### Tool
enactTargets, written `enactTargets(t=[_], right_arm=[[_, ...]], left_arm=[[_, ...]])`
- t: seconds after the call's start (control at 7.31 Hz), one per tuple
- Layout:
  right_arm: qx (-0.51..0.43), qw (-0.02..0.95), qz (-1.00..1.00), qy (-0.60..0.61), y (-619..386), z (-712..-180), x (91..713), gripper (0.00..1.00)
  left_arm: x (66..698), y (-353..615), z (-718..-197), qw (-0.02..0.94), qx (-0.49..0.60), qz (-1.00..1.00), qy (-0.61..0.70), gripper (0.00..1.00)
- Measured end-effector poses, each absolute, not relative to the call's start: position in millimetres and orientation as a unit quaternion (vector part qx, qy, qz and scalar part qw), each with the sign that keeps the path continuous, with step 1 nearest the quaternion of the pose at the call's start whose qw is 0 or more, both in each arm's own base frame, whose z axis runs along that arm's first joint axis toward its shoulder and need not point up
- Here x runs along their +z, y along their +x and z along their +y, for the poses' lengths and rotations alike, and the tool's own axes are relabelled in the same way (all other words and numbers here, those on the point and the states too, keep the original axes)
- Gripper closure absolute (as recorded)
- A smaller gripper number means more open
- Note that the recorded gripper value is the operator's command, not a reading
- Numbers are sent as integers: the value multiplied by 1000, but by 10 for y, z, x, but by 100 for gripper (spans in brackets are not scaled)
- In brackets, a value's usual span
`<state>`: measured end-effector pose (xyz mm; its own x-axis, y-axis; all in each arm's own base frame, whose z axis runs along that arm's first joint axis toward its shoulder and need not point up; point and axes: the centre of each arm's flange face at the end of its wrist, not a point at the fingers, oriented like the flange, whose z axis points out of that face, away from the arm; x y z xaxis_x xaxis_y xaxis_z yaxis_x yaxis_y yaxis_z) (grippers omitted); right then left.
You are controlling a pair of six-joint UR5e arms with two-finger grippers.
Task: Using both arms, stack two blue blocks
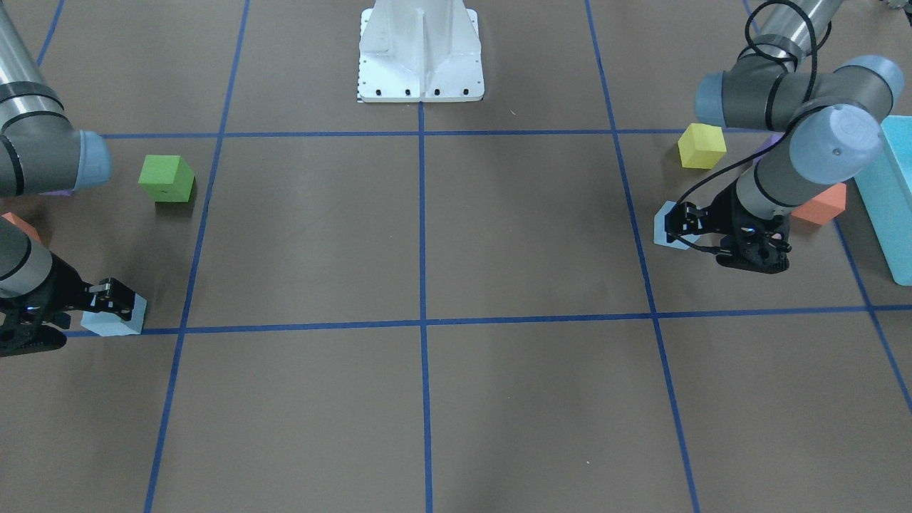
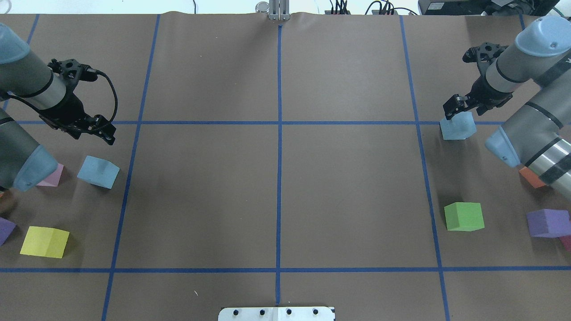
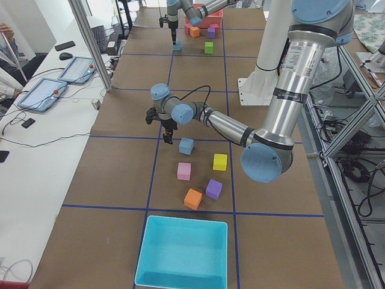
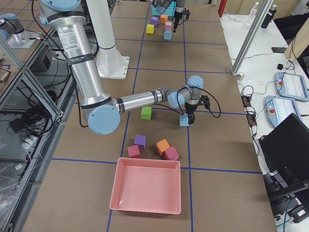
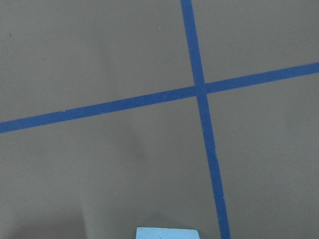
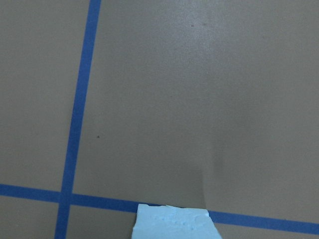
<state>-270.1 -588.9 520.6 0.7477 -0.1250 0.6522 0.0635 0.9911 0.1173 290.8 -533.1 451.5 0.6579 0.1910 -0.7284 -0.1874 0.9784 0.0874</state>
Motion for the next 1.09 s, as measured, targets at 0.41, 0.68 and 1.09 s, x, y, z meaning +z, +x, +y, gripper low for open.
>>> enactTargets(t=[0.41, 0.68, 1.09], right_arm=[[-57, 934, -349, 43, -2785, -5833, 5270, 36], [-64, 933, -352, 47, -2847, -5814, 5324, 40], [-70, 927, -363, 60, -2905, -5850, 5090, 39]], left_arm=[[4531, 2909, -5333, 911, 102, 399, 1, 3], [4566, 2904, -5332, 912, 102, 396, 1, 3], [4694, 2912, -5236, 914, 106, 392, 2, 3]])
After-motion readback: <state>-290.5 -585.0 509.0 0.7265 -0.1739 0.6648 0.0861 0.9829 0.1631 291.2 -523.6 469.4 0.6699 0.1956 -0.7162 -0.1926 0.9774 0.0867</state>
